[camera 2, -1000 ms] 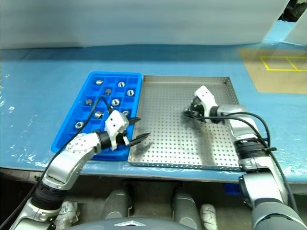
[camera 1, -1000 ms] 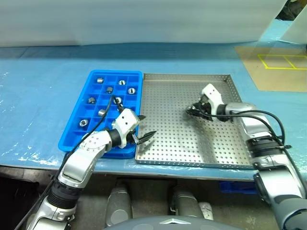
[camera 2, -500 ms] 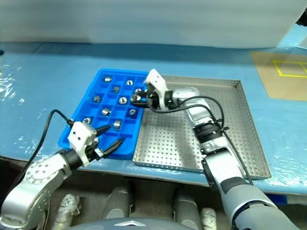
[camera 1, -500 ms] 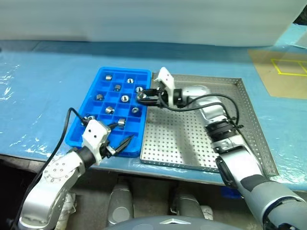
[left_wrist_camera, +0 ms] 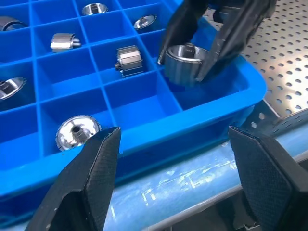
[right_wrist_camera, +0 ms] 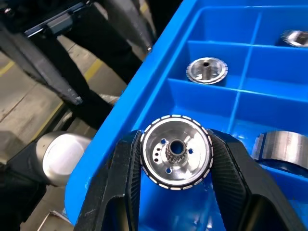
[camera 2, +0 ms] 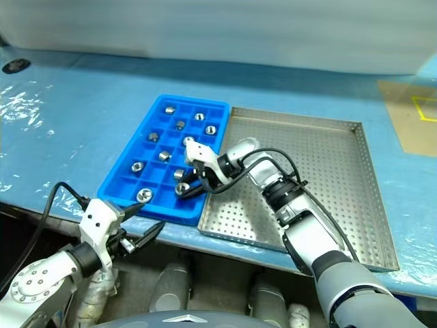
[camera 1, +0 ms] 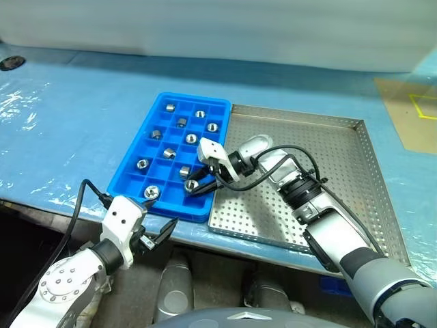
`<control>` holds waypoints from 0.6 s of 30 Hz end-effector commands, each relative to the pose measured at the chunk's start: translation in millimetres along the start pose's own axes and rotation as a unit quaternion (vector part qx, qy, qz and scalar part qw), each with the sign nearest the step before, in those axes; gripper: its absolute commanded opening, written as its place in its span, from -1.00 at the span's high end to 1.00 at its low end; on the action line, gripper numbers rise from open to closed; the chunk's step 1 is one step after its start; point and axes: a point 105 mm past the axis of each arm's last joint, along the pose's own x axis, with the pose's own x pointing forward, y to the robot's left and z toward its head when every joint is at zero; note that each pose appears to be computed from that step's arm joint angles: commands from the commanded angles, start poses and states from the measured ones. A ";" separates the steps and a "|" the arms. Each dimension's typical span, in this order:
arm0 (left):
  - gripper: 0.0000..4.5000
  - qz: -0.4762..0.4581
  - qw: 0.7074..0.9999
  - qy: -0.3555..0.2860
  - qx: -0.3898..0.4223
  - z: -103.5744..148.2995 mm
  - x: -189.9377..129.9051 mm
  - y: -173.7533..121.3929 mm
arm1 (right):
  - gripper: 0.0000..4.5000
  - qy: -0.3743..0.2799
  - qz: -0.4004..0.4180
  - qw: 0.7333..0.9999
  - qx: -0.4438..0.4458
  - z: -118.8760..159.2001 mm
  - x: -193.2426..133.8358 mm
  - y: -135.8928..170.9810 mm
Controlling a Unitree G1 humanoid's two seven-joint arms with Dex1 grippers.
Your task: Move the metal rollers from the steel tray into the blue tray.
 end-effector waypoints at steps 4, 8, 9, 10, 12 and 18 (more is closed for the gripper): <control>-0.67 -0.004 0.999 -0.026 0.041 16.4 1.5 1.6 | -0.61 0.010 -0.020 0.999 -0.031 0.6 -4.4 -1.0; -0.67 -0.005 0.997 -0.048 0.057 27.1 8.2 8.6 | -0.91 -0.071 -0.044 0.996 -0.001 24.5 -23.6 -7.2; -0.67 0.000 0.996 -0.068 0.055 34.3 11.4 12.4 | -0.91 -0.126 -0.057 0.990 0.025 39.3 -37.0 -11.5; -0.67 0.003 0.995 -0.085 0.055 40.8 14.8 15.9 | -0.91 -0.166 -0.071 0.983 0.040 48.7 -50.0 -15.3; -0.67 0.005 0.992 -0.115 0.057 53.3 24.0 22.0 | -0.91 -0.209 -0.140 0.966 0.053 52.3 -75.3 -29.1; -0.67 -0.042 0.988 -0.139 0.044 59.0 51.4 23.4 | -0.91 -0.212 -0.300 0.925 0.099 7.0 -122.4 -38.5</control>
